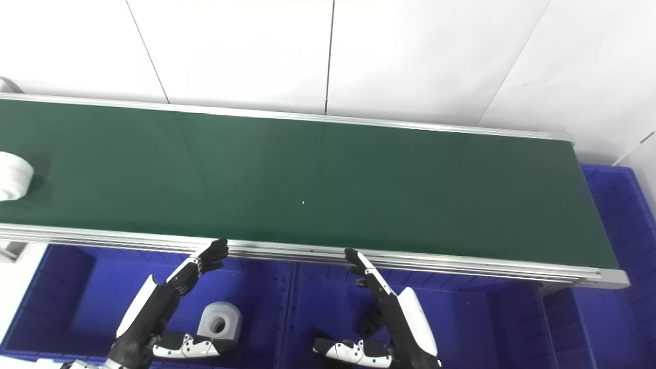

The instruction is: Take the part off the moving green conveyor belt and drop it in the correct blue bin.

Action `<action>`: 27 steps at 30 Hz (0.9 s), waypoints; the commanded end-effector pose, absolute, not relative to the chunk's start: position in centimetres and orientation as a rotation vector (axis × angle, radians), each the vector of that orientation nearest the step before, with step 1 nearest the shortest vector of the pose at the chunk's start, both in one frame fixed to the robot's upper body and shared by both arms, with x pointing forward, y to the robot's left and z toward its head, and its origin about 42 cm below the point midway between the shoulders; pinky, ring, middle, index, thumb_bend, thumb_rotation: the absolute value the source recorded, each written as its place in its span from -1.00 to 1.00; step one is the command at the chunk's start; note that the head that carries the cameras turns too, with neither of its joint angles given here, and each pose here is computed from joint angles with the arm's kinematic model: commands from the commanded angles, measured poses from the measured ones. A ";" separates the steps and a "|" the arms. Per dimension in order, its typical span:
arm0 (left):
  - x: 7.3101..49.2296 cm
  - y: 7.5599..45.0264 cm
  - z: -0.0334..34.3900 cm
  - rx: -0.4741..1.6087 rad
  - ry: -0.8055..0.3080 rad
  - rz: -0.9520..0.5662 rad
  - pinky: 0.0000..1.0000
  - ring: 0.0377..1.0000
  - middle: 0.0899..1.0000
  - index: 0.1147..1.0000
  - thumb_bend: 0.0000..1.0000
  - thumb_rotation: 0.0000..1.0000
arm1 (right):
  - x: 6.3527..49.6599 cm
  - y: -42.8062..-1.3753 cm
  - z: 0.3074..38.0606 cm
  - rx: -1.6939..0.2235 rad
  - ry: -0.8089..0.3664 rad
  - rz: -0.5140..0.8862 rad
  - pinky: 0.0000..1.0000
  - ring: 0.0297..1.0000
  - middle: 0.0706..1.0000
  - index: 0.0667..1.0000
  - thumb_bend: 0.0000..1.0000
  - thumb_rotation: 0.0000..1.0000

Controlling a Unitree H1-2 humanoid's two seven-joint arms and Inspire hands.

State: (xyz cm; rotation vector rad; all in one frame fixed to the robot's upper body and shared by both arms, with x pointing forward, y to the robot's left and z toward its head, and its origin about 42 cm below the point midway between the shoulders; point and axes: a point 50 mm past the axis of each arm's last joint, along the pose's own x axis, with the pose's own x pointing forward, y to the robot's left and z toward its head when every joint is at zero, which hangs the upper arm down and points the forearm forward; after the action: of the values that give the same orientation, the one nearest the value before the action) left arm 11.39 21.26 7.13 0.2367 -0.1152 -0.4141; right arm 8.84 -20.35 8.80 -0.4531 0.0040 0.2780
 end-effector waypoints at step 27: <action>11.4 22.1 8.4 0.201 -0.175 -0.419 0.74 0.81 0.84 0.81 0.60 -0.54 | 9.0 -19.3 9.4 -0.462 -0.002 0.279 0.58 0.71 0.79 0.81 0.67 -0.20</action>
State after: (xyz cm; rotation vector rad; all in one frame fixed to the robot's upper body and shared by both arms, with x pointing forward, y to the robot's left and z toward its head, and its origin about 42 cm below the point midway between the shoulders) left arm 11.16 21.41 7.57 0.2177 -0.1221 -0.4212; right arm 8.64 -19.97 8.72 -0.4675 0.0222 0.2996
